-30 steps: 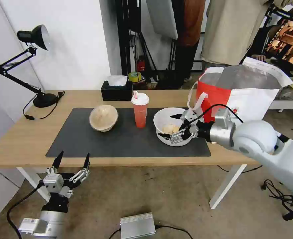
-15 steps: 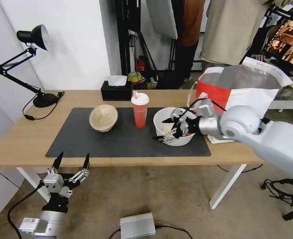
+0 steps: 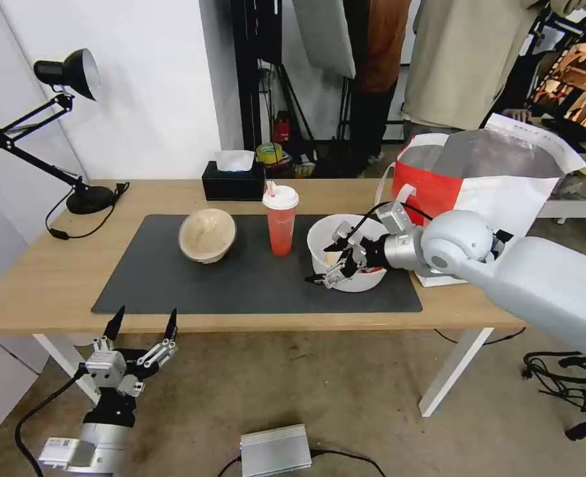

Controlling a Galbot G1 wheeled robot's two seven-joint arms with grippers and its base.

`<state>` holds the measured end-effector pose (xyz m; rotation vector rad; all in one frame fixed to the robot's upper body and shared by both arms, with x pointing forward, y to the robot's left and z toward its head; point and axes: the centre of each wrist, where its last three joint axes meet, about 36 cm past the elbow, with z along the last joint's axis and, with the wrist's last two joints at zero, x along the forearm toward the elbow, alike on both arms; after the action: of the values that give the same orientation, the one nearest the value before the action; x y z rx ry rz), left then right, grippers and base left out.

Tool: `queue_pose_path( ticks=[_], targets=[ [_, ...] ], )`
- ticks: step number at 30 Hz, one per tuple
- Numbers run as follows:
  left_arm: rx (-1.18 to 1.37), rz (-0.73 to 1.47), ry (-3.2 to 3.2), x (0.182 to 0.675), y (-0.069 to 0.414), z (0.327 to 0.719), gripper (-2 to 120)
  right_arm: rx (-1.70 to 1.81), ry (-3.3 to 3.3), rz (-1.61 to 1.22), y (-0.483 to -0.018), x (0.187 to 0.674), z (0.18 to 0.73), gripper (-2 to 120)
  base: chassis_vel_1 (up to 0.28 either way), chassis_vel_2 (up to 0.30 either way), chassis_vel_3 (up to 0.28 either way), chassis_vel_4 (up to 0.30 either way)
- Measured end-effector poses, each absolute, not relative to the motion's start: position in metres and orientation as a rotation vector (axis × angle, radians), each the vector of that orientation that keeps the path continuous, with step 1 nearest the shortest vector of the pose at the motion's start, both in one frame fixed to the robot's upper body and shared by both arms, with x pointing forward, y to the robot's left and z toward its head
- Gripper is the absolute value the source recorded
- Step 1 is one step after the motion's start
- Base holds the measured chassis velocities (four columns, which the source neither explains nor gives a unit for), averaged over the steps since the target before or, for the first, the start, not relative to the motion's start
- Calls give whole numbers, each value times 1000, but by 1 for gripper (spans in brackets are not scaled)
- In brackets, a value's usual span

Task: Pick up the trash from the table and place it into the takeout bag.

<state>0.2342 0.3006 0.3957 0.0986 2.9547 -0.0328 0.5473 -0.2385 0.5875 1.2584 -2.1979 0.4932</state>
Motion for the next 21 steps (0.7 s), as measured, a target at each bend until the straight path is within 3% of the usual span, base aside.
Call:
queue_pose_path(
  ticks=[21],
  targets=[
    [94,-30,2951,233,302,393,100,1208,-2204,517,-243,551,575,99,0,0,0,0]
  ],
)
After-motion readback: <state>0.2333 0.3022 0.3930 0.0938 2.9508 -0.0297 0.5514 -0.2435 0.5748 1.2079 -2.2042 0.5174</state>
